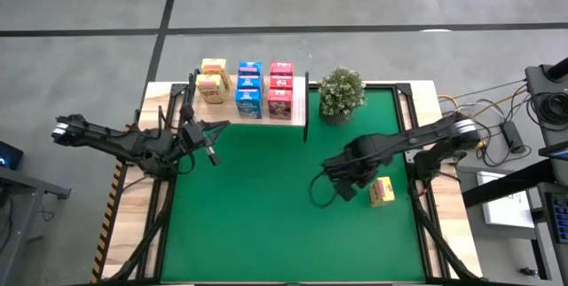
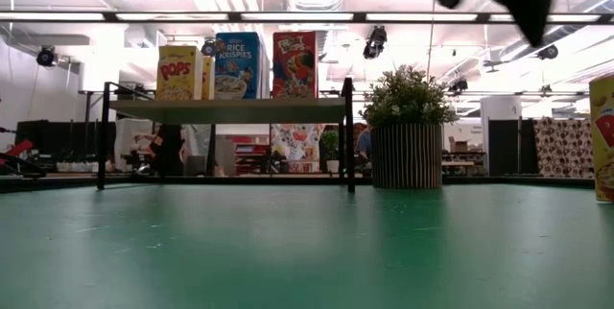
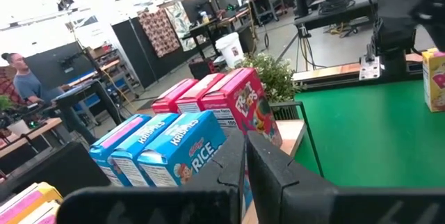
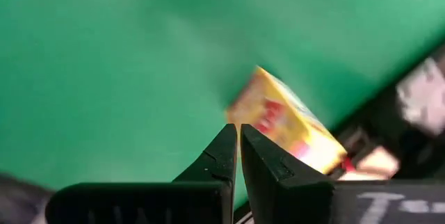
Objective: Stack cereal on shelf
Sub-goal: Put the yellow cereal box on the shelf aligned with the other yellow cereal boxes
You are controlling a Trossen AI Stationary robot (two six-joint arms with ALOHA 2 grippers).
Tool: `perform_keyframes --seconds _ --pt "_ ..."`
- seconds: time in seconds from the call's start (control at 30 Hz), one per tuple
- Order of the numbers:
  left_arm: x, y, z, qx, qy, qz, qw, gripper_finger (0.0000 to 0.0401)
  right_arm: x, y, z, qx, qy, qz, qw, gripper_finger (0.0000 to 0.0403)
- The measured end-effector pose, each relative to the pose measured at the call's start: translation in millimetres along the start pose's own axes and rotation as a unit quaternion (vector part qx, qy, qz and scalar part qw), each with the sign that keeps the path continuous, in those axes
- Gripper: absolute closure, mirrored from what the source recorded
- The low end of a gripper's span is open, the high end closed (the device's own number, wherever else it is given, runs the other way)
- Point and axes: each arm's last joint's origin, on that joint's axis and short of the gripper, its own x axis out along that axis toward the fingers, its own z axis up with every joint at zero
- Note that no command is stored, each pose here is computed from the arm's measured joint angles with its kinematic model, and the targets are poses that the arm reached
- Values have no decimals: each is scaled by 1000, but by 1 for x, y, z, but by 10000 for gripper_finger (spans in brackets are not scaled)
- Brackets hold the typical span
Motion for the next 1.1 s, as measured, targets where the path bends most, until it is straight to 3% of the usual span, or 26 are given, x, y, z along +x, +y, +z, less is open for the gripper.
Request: perform_keyframes --seconds 0.17,0.33,0.53,0.8,1.1 --pt "0 0 0 0 0 0 1000 401 6 -42 -26 117 -20 7 993 390" --pt "0 0 0 -1 -1 0 1000 401 7 -63 -38 173 -38 69 982 366" --pt "0 0 0 0 0 0 1000 401 11 -72 -45 187 -32 70 979 280" --pt "1 -1 0 2 2 0 1000 401 41 -63 -55 178 18 34 983 151" --pt "1 -2 -1 4 3 -1 1000 401 58 -58 -56 174 29 48 983 86"
